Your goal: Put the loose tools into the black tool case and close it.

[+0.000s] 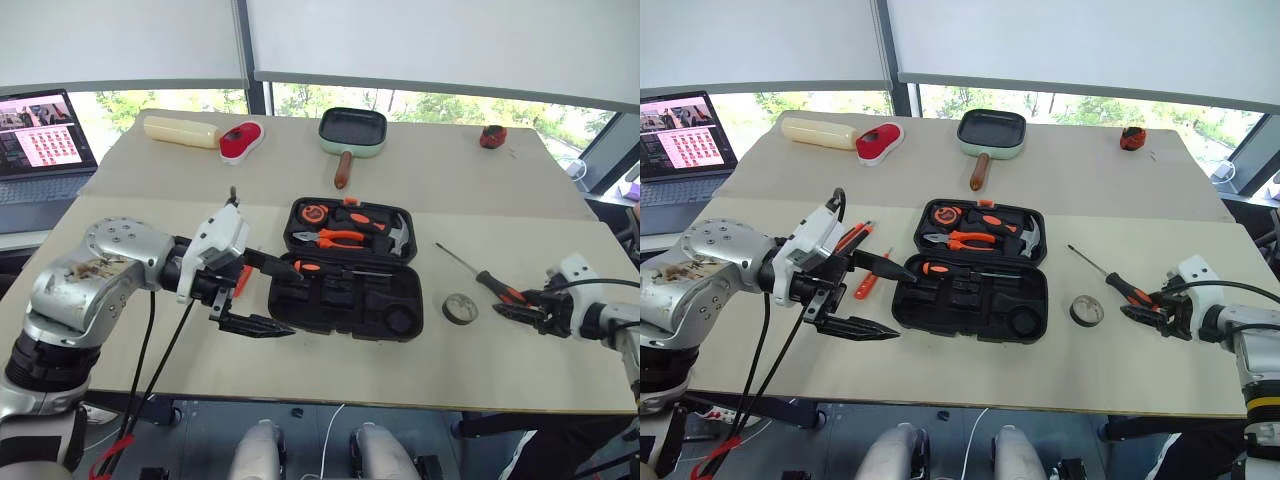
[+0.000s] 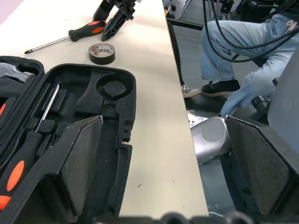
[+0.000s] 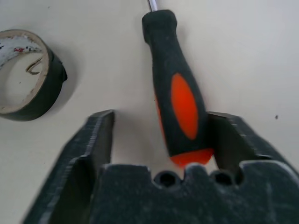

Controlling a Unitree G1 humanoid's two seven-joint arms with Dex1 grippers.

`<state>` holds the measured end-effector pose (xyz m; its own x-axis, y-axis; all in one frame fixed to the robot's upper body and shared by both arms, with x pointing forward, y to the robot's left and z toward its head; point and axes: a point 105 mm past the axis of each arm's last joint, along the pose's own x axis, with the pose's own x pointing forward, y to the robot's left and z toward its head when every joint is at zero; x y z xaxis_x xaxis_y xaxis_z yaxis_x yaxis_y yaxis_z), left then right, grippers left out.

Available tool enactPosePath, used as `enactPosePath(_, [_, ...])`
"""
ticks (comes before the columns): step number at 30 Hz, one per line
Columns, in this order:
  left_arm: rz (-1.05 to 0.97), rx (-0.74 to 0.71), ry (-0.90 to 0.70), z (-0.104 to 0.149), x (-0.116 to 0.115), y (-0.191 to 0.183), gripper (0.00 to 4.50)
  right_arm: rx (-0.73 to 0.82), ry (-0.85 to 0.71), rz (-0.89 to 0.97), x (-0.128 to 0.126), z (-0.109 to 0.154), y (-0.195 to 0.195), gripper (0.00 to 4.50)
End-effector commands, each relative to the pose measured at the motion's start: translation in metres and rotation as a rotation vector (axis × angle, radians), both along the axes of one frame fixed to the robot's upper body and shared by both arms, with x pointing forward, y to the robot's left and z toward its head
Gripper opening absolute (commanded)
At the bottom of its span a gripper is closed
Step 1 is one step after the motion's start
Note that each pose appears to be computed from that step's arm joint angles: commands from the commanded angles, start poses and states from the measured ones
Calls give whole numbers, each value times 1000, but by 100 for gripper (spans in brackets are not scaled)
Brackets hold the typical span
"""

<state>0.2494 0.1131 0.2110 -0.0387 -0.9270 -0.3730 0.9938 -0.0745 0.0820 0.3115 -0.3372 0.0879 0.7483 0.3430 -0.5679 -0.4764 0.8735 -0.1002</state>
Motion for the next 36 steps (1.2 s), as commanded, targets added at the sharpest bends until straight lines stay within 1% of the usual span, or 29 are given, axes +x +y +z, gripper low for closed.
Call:
enactPosePath(1, [-14,-9,-36,7,2,-3,450,-15,-57,-24,5,13,-6,173])
enactPosePath(3, [-7,-6,-31,5,4,-1,450,-15,-85,-21,3,21,-7,103])
enactPosePath(5, [6,2,-25,2,6,2,450,-15,-121,-1,2,31,-4,101])
enactPosePath(6, [21,8,-19,0,8,6,450,2,-164,67,2,46,9,101])
enactPosePath(7, [37,16,-13,-2,10,10,450,13,-202,154,-1,62,26,101])
enactPosePath(9, [62,36,-7,-4,13,20,450,36,-268,360,-6,91,73,101])
enactPosePath(11, [69,45,-4,-5,15,25,450,23,-282,506,-11,102,108,101])
enactPosePath(13, [67,48,-4,-4,16,26,450,-7,-264,621,-14,102,134,101])
enactPosePath(15, [66,48,-11,-4,18,26,450,-39,-227,746,-18,96,160,101])
enactPosePath(18, [64,44,-26,-3,21,24,450,-131,-175,872,-14,79,183,101])
enactPosePath(21, [59,40,-34,-2,22,22,450,-185,-152,874,-2,69,186,101])
enactPosePath(27, [64,36,-46,-3,21,21,450,-217,-156,831,20,66,183,101])
enactPosePath(31, [71,34,-51,-4,20,21,450,-241,-149,860,21,61,182,101])
enactPosePath(36, [80,34,-57,-4,20,22,450,-234,-159,885,21,60,188,101])
